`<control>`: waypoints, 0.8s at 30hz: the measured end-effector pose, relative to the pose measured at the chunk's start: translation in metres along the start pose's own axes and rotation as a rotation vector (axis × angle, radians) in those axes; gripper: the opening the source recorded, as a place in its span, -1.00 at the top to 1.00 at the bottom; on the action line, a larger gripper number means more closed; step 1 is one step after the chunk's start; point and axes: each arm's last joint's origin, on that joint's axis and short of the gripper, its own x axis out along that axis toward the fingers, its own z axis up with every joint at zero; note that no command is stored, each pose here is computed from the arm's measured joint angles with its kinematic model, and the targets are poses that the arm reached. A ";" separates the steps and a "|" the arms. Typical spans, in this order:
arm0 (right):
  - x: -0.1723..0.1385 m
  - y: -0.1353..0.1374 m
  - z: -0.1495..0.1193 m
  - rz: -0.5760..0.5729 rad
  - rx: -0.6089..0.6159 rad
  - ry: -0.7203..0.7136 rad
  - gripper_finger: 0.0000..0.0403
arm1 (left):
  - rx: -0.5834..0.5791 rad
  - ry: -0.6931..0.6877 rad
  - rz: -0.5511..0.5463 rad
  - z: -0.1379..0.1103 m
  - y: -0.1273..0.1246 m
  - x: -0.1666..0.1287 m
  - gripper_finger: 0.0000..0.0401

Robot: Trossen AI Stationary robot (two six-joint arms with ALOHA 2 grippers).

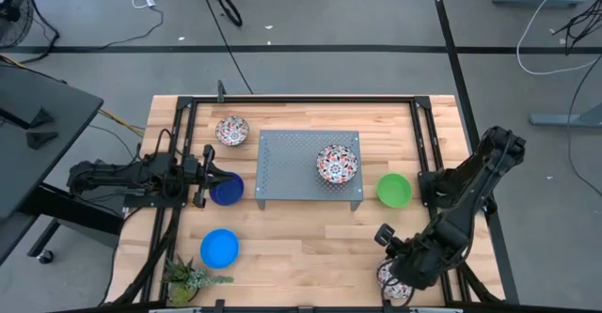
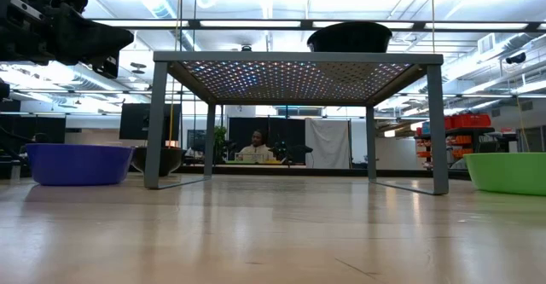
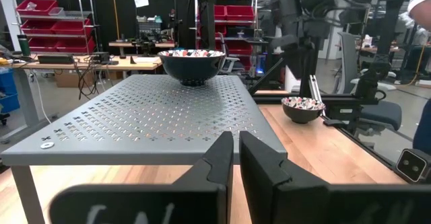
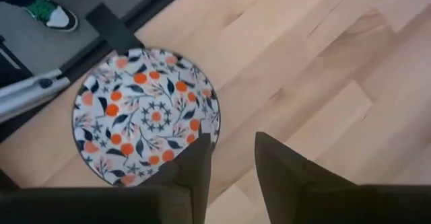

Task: Pick & Place Mini bowls
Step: Stack the bottom white patterned bowl on top of the white patterned bowl on the shelf

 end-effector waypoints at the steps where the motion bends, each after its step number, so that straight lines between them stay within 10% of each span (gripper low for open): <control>1: 0.003 0.001 -0.002 0.017 -0.003 0.009 0.41 | 0.000 0.000 0.000 0.000 0.000 0.000 0.84; 24: 0.027 -0.014 -0.011 0.153 0.176 -0.018 0.10 | 0.000 0.000 0.000 0.000 0.000 0.000 0.84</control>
